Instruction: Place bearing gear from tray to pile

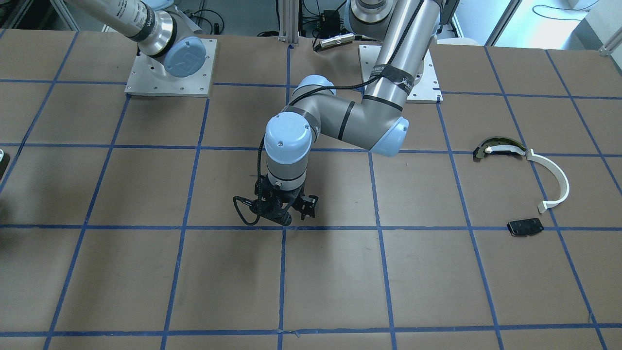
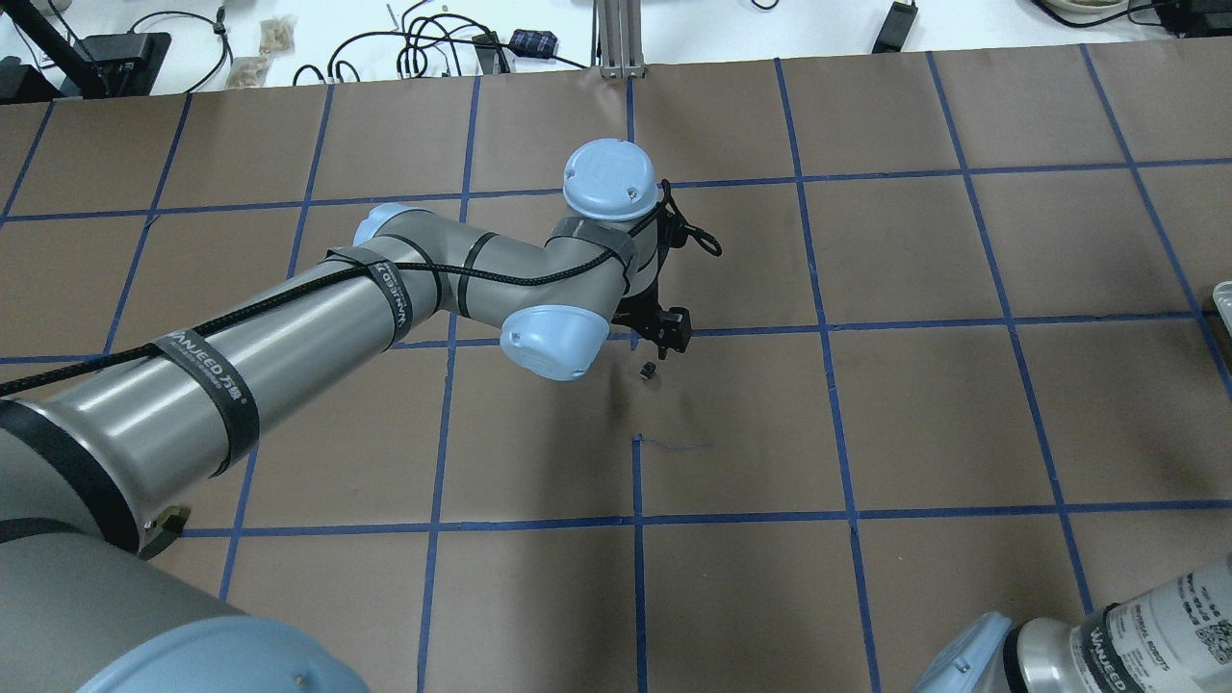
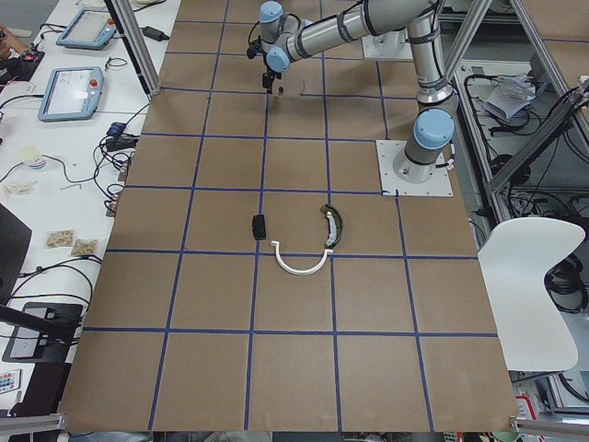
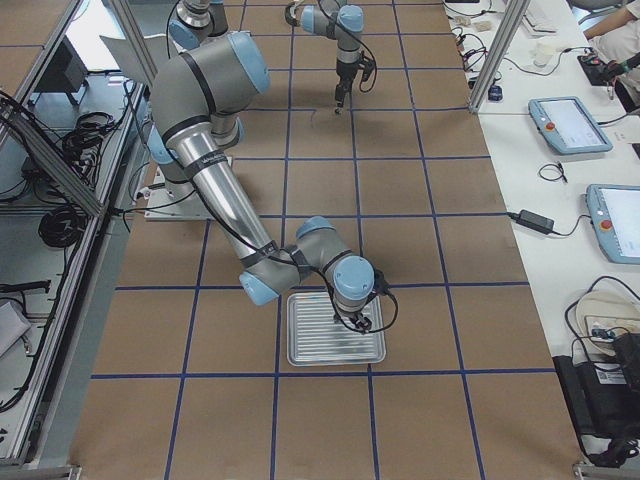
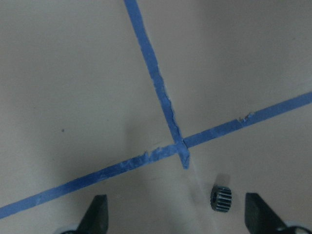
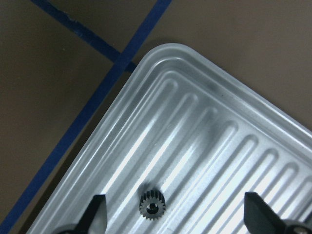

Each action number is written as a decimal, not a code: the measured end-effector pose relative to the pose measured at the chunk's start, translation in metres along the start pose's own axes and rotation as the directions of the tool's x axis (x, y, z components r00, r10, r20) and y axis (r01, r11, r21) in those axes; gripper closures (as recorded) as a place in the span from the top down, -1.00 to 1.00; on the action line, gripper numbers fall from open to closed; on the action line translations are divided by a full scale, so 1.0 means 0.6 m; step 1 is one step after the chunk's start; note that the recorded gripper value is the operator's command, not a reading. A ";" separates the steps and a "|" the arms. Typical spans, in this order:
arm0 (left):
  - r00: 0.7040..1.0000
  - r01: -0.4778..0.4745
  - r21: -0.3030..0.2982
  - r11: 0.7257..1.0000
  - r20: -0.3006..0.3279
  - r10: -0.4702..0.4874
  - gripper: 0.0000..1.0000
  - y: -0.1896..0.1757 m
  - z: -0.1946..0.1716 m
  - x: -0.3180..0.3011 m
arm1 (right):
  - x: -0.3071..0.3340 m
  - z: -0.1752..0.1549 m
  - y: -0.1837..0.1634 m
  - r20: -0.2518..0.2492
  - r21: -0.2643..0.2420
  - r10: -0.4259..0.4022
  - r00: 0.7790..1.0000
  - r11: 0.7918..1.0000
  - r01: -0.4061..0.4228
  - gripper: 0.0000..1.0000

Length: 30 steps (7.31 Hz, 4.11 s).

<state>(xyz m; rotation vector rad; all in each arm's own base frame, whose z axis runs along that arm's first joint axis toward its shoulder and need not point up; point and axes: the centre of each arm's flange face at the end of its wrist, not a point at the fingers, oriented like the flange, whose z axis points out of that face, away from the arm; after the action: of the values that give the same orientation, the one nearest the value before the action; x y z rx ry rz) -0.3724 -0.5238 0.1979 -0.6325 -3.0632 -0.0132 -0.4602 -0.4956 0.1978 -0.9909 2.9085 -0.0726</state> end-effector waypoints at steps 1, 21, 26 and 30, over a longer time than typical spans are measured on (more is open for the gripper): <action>1.000 -0.008 -0.009 1.000 -0.009 0.008 1.00 0.000 0.010 0.006 | 0.001 0.013 0.006 0.001 -0.024 -0.006 1.000 1.000 0.006 0.32; 0.995 0.074 -0.050 0.996 0.072 -0.070 -1.00 0.146 -0.209 -0.737 | -0.035 -0.053 -0.008 -0.053 -0.079 -0.026 0.998 0.997 0.022 -1.00; 0.988 0.156 -0.162 0.974 0.016 -0.156 -1.00 0.407 -0.121 -0.964 | -0.344 -0.349 -0.301 -0.100 -0.092 0.110 0.989 0.989 -0.119 -1.00; 0.984 0.169 -0.194 0.966 -0.020 -0.176 -0.61 0.438 -0.077 -0.966 | -0.689 -0.363 -0.580 -0.112 -0.055 0.376 0.920 0.922 -0.384 -1.00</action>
<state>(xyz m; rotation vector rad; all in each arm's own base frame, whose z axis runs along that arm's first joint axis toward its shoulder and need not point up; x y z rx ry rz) 0.2641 -0.5126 0.2369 -0.3624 -3.0932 -0.3213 0.0609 -0.5133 0.4585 -0.4205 3.1561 0.0103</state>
